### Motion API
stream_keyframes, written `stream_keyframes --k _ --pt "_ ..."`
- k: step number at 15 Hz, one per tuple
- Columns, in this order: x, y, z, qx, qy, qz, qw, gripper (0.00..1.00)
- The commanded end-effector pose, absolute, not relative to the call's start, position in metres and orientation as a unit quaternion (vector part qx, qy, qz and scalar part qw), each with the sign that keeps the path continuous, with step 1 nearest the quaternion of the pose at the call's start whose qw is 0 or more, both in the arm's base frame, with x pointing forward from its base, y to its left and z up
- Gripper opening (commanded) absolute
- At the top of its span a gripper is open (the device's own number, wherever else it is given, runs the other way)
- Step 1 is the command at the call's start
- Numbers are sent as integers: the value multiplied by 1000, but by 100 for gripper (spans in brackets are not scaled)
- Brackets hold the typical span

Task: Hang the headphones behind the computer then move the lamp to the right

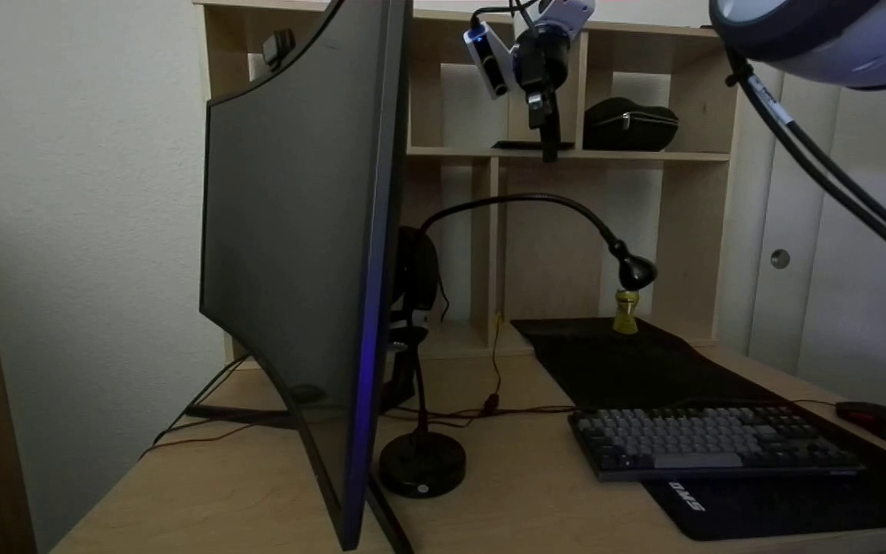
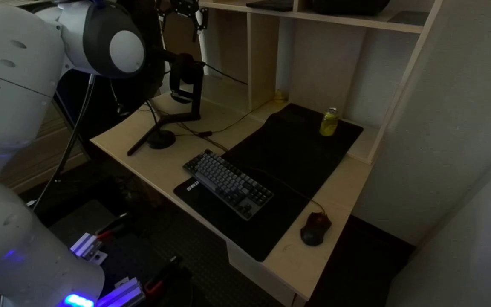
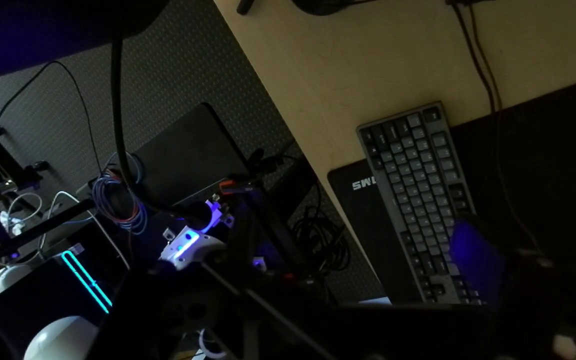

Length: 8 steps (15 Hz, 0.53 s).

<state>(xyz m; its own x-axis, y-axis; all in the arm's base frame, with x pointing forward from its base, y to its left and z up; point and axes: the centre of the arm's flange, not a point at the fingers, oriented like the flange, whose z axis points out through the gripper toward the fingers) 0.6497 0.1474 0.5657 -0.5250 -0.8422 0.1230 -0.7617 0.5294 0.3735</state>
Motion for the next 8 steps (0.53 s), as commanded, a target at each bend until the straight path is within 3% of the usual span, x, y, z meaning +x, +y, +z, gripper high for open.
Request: stream_keyframes --k 1,8 --pt "666 157 576 468 -862 -141 135 100" --pt "591 250 534 538 -842 -31 22 100"
